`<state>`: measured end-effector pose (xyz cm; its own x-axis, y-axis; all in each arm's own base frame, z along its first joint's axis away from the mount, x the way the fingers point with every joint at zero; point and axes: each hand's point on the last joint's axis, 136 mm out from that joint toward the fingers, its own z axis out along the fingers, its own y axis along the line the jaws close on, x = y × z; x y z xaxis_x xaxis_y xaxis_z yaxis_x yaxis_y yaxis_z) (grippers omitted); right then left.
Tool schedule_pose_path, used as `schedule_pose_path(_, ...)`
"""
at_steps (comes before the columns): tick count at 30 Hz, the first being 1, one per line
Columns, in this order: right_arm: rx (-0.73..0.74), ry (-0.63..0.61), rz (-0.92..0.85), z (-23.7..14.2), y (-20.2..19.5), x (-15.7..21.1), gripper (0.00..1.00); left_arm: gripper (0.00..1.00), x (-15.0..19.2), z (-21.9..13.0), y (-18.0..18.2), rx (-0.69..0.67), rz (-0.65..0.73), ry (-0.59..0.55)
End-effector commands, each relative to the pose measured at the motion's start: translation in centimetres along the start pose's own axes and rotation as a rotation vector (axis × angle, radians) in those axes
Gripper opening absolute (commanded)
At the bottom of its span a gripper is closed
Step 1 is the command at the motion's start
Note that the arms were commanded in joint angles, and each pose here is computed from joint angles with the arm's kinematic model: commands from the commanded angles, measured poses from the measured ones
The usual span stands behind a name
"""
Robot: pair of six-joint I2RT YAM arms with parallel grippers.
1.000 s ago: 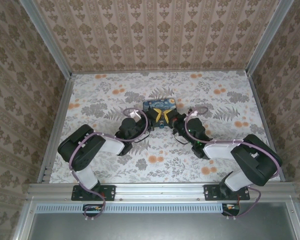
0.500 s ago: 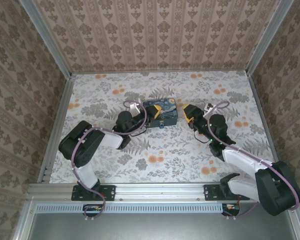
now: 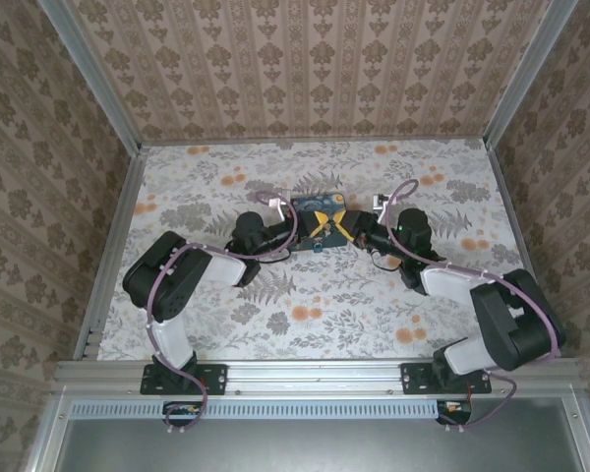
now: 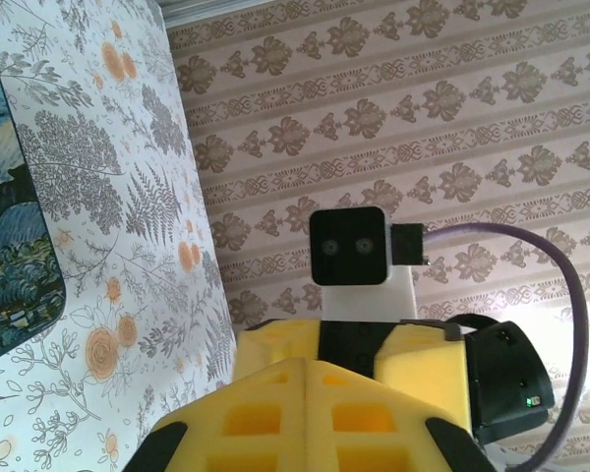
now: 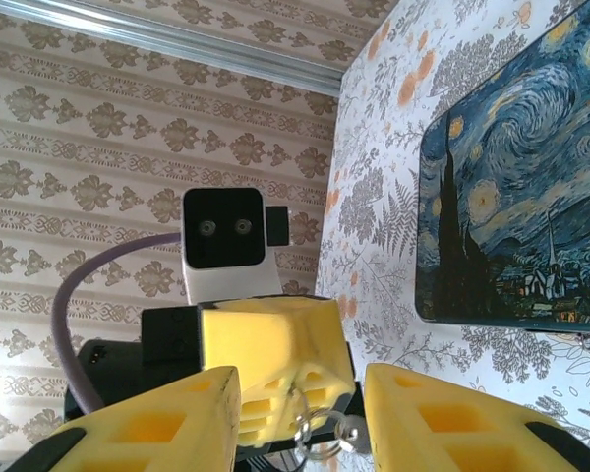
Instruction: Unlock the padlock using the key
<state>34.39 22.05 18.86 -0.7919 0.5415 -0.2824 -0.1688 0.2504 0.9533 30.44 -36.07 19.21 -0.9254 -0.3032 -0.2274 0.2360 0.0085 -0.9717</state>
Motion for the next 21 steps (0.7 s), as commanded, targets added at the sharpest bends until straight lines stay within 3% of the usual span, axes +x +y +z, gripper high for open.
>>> schedule_pose_path(1,-0.100,0.019,-0.038,0.6,2.2,0.1,0.38,0.00,0.2,0.5,-0.5,0.028,0.043,0.024)
schedule_pose_path(21,-0.118,0.046,0.000,1.4,1.1,2.1,0.17,0.00,-0.1,0.6,0.0,0.014,0.032,0.001)
